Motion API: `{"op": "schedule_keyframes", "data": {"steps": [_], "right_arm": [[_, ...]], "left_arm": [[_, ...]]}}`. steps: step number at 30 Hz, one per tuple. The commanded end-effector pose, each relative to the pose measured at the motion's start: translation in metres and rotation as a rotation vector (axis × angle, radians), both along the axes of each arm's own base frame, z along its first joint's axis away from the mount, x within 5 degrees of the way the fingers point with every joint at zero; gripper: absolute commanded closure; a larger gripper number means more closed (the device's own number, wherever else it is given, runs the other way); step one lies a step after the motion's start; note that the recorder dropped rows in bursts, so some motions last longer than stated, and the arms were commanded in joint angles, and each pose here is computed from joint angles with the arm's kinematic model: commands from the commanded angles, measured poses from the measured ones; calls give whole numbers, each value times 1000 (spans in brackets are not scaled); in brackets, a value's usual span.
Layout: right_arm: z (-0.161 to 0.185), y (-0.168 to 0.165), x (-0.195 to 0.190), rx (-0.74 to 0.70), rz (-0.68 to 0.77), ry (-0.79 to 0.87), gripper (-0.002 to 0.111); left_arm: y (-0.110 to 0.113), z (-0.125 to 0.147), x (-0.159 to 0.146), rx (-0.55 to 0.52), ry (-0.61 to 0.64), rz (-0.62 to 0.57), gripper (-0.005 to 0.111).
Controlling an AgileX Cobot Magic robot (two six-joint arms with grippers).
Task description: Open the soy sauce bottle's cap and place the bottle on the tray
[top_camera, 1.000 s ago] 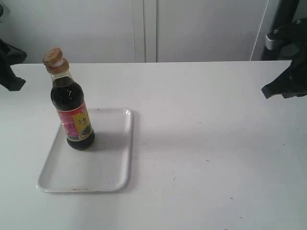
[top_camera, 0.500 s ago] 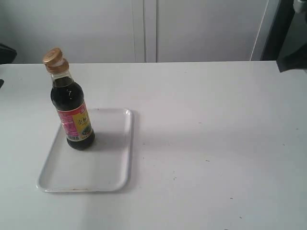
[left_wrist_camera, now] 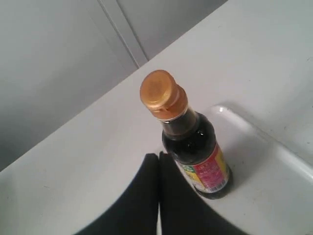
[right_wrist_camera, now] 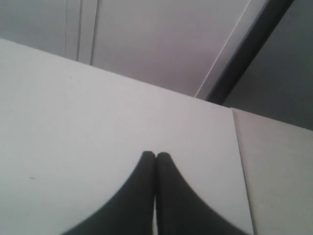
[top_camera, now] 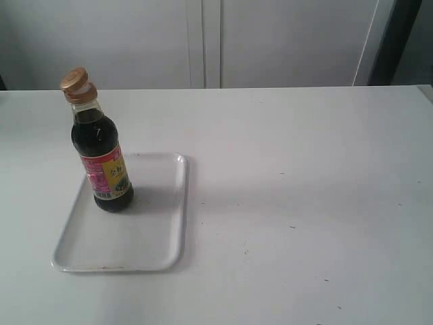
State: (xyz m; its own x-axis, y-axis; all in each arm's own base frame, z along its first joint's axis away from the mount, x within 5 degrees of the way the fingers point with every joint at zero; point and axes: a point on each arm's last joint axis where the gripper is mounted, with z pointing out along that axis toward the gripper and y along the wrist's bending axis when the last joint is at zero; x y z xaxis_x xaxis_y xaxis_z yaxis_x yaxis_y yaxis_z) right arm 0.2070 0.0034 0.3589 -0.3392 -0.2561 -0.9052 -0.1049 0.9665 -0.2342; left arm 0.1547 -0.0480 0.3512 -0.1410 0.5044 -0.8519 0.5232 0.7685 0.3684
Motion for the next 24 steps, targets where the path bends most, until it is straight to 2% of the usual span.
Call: {"op": "schedule_keyframes", "data": {"steps": [1,7,16,24], "right_arm": [[-1,-2,-21,16,-10,-122,108],[-11,-2,-47,10,-9,-236,108],[-32,-2,-84,10,-9,-291,108],[-37,-3,-121,66,-17,-412,108]], "left_arm": [[1,-3,-15,-63,-20,10,107],[2,-8,-33,-117,-41,5,107],[5,-16,-65,-206,-92,0,107],[6,-13,-95,-214,-155,-51,107]]}}
